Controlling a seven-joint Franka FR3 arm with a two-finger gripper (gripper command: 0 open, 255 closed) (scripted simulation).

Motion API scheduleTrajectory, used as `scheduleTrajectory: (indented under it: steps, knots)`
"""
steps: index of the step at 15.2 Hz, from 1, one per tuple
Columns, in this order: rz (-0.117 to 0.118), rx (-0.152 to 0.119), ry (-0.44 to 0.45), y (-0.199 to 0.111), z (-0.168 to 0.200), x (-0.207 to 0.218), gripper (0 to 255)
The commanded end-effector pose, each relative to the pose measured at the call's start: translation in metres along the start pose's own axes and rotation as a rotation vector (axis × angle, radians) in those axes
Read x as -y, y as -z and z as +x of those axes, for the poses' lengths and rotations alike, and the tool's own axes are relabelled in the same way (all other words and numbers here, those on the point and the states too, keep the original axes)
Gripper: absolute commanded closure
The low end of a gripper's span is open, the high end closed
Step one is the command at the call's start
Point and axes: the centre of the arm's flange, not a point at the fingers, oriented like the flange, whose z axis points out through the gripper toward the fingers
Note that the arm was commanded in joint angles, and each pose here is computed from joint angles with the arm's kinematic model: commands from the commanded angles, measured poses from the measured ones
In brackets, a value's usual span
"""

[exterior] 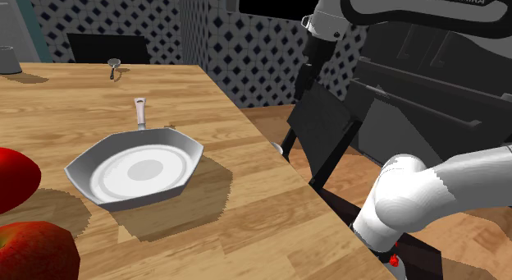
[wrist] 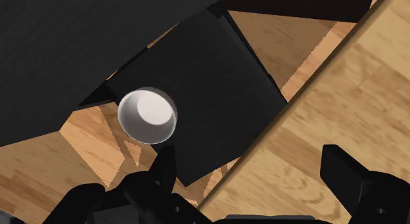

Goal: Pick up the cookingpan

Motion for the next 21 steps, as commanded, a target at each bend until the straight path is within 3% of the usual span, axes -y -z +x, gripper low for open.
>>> scheduleTrajectory:
  steps: [1, 21]
  knots:
    - [0.000, 0.000, 0.000, 0.000, 0.000, 0.000, 0]
    - [-0.046, -0.082, -0.328, -0.060, 0.148, 0.209, 0]
